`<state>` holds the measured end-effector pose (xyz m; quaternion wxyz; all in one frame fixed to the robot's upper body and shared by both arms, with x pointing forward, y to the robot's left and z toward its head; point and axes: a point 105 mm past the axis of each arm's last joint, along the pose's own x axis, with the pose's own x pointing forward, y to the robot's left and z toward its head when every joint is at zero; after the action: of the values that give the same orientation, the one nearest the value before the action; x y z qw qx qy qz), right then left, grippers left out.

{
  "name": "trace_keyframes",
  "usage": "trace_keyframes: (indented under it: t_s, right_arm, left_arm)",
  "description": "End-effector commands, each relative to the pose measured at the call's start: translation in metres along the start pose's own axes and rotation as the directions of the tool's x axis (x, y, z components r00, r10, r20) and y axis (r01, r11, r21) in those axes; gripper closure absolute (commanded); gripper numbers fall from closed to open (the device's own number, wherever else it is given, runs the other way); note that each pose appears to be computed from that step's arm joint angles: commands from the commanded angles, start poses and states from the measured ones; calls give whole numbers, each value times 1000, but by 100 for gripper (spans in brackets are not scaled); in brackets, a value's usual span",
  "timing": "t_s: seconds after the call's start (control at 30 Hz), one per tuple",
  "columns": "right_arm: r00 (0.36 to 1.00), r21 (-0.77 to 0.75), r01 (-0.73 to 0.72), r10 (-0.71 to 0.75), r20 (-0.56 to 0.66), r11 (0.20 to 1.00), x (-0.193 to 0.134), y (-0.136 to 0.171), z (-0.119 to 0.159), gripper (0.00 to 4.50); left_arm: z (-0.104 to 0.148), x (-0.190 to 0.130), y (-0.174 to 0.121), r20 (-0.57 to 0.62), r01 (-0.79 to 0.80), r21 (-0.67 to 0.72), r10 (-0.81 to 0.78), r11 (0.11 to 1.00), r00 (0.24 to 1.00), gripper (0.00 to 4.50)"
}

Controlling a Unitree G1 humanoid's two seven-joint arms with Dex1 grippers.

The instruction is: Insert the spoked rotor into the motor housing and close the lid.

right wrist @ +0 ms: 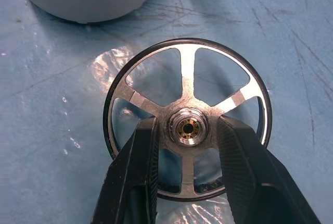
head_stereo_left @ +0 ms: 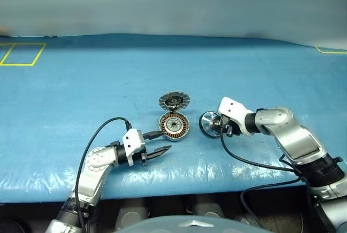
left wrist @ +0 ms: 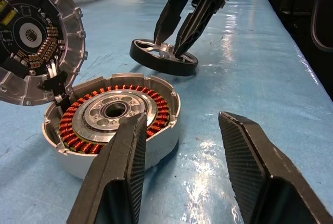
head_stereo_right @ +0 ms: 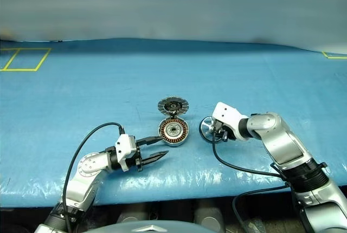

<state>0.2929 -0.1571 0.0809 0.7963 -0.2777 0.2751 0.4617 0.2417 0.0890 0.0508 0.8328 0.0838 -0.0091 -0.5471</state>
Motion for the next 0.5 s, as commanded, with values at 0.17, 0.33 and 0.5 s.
trace_keyframes:
  t_s: [0.17, 0.33, 0.5]
  right_arm:
    - [962, -120, -88, 116, 246, 989, -26, 27, 59, 320]
    - [926, -108, -92, 125, 356, 990, -23, 45, 74, 320]
    - [922, -66, -62, 83, 377, 996, -3, 45, 76, 320]
  left_arm:
    - [7, -15, 12, 27, -106, 17, 106, 994, 994, 218]
    - [-3, -22, 6, 0, -140, -18, 140, 990, 990, 218]
    - [1, -22, 5, 19, -166, -33, 167, 986, 986, 218]
